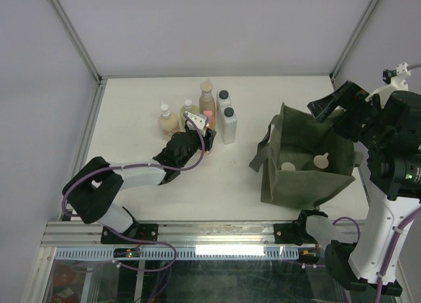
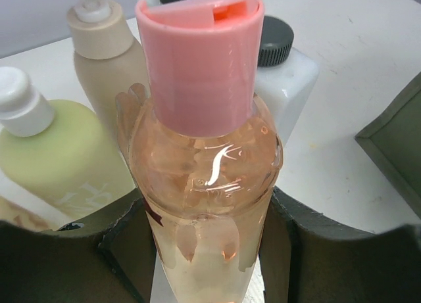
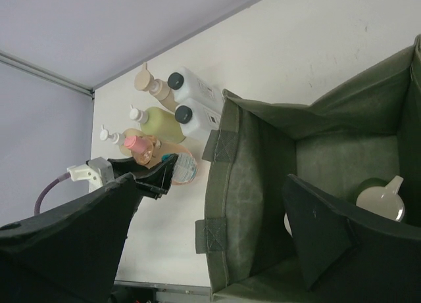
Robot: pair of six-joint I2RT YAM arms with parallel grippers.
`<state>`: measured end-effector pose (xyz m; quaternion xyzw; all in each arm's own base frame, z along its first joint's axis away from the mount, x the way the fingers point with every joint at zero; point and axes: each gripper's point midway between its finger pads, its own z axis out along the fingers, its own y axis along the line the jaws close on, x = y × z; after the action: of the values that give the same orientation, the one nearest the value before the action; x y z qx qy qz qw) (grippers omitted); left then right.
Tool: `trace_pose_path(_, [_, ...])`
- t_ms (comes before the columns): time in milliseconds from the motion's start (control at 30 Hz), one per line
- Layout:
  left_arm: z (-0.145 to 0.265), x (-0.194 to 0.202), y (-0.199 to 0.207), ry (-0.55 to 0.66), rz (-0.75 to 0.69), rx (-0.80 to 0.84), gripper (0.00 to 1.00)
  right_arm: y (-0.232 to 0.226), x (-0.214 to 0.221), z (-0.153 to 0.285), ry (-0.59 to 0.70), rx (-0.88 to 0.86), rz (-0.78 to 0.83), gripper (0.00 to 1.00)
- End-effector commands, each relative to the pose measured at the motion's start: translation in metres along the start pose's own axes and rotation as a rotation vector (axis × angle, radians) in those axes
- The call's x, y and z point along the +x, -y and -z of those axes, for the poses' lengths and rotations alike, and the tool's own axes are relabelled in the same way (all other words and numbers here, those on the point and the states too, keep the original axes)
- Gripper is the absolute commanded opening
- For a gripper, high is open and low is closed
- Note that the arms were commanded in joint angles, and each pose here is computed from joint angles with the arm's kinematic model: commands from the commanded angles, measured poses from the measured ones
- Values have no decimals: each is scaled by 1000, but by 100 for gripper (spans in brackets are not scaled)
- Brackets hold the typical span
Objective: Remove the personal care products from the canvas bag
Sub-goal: Place the care product at the center of the board.
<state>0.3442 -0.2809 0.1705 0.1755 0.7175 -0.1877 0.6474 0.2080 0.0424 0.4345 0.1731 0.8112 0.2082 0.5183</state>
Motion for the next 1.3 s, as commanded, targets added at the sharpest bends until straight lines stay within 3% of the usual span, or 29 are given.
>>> trace_pose_path(0, [-17,-90,12,343,29,86,25,1,11,2,-48,-10,28,95])
trace_pose_path(233, [-36,-75,5,373,7,104,26,4,18,6,-96,6,59,96])
trace_pose_path(467, [-34,-52,4,358,22,126,35,6,21,9,-110,11,69,97])
trace_pose_path(567, [-29,-43,3,338,27,127,53,4,19,7,-107,5,71,97])
trace_pose_path(667, [-22,-29,1,299,22,126,63,2,20,6,-109,-9,63,97])
trace_pose_path(933, [5,-16,-4,208,14,135,99,2,25,4,-103,-25,42,98])
trace_pose_path(1267, [100,-24,8,64,172,247,99,13,38,-5,-67,-17,-12,99])
